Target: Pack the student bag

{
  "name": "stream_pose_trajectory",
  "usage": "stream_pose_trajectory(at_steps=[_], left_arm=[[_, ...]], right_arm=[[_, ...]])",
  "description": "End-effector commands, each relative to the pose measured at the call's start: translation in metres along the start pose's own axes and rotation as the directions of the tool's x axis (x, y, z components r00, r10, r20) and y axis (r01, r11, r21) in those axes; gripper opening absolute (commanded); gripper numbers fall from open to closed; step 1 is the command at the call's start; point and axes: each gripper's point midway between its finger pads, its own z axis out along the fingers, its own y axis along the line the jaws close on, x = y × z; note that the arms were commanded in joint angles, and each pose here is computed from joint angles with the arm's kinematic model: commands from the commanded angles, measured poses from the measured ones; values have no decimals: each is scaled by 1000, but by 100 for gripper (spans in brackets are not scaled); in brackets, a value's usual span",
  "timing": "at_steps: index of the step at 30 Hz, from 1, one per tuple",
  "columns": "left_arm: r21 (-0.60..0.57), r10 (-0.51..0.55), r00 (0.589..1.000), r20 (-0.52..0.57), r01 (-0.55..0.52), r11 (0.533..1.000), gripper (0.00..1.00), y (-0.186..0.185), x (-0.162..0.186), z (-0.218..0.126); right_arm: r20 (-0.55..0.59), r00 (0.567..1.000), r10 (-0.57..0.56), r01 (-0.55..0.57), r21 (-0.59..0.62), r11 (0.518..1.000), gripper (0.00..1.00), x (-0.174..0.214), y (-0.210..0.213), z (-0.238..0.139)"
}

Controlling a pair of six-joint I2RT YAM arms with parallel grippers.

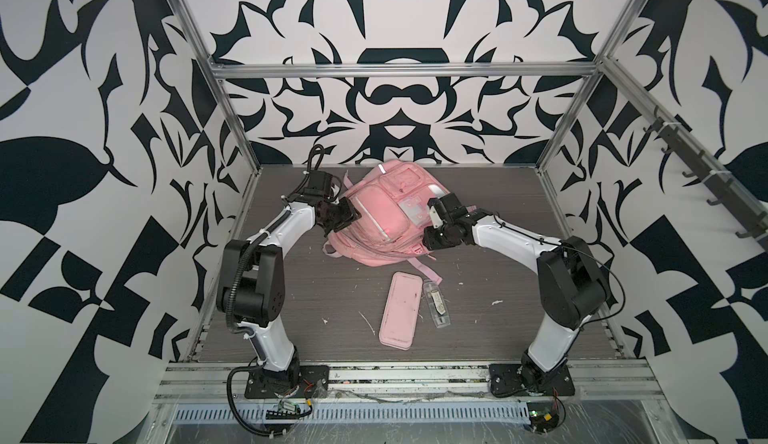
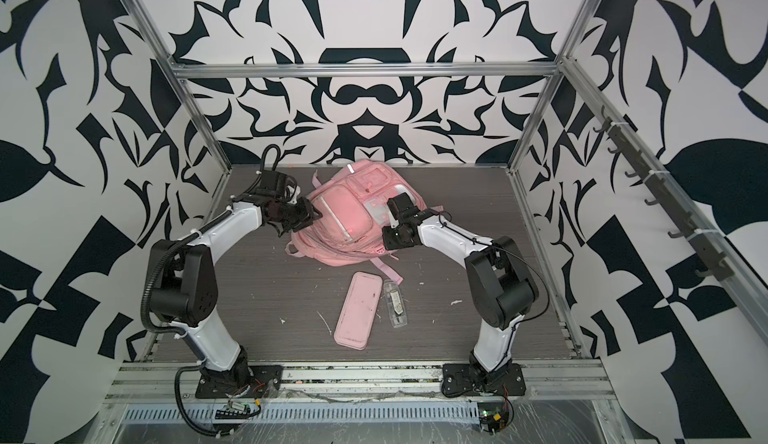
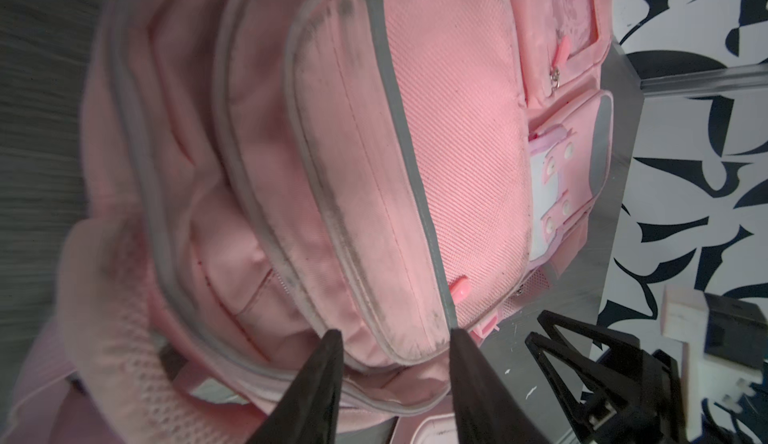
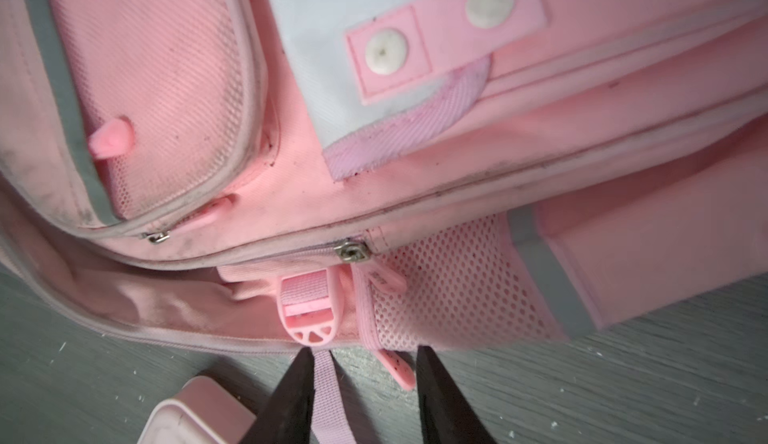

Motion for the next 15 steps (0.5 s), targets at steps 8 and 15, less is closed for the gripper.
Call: stream_pose_trajectory(at_steps=[8,15], left_arm=[[-12,-42,996,-82,41,999,43,23,28,28],[-22,-64,992,-113,61,998,43,37,46,34]], right_arm=[[29,999,-31,30,34,999,38,-13,-3,2],[26,999,-35,34,38,999,42,-20,-3,15]])
